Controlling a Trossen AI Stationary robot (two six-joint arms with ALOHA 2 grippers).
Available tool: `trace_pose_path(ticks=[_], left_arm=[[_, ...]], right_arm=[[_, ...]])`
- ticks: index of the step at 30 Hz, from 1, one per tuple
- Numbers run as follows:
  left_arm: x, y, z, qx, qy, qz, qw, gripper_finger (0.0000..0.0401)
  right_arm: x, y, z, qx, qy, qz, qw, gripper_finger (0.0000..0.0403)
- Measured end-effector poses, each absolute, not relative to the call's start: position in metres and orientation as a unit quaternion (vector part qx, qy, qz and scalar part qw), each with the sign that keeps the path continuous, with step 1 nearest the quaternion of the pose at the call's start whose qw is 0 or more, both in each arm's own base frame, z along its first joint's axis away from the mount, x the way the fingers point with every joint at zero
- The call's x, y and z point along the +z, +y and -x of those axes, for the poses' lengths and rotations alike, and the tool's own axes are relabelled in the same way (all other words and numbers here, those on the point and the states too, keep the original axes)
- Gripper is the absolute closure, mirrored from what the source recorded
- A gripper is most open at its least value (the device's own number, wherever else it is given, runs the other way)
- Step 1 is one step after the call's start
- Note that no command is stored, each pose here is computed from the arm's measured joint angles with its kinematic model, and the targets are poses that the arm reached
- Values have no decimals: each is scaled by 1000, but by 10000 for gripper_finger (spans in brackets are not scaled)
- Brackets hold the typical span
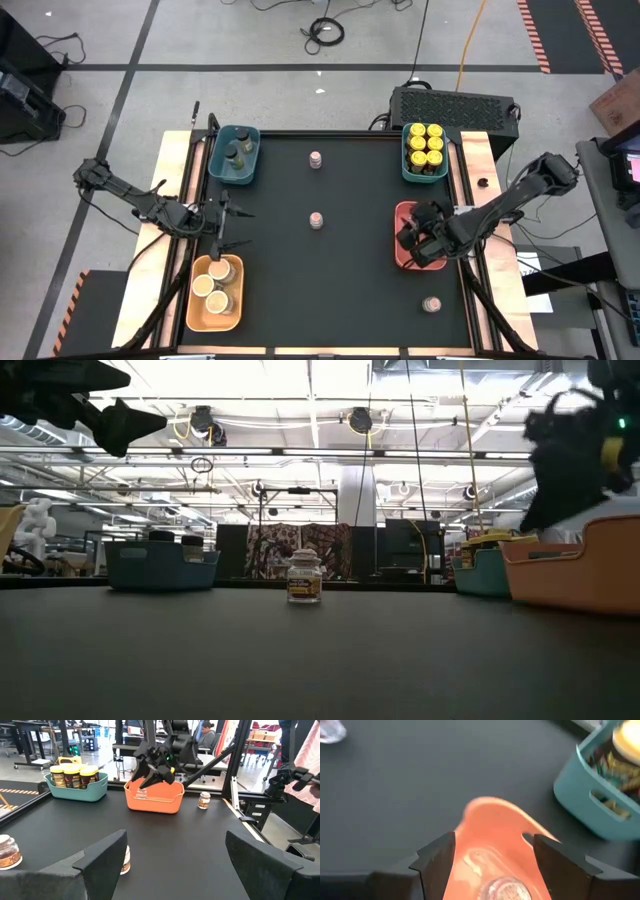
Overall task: Sort spices by type
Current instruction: Put the brown spice bottle into the orange bin
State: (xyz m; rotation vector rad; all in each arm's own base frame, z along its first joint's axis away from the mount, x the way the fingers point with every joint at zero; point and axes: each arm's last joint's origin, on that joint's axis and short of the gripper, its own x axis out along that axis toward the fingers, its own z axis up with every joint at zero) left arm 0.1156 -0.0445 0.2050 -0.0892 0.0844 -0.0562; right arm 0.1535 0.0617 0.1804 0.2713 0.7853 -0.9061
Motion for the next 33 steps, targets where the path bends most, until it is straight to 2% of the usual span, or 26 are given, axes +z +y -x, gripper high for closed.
trace_pose_path(ticks=[7,13,17,22,28,33], left_arm=[[205,-45,-116,-28,42,45,998,60],[208,-45,-116,-29,30,50,998,60],[209,-45,-116,-30,22,50,998,60],[210,-44,-116,-20,18,51,998,60],[208,-37,-116,111,11,97,989,60],[207,-38,-118,102,15,106,989,60]], right_arm=[[228,73,-177,-371,344,-92,858,140],[261,84,-212,-255,281,-86,921,140],[270,83,-239,-192,236,-75,950,140],[261,59,-268,-199,228,-68,951,140],[252,5,-298,-249,215,-89,940,140],[256,-49,-332,-264,228,-96,932,140]])
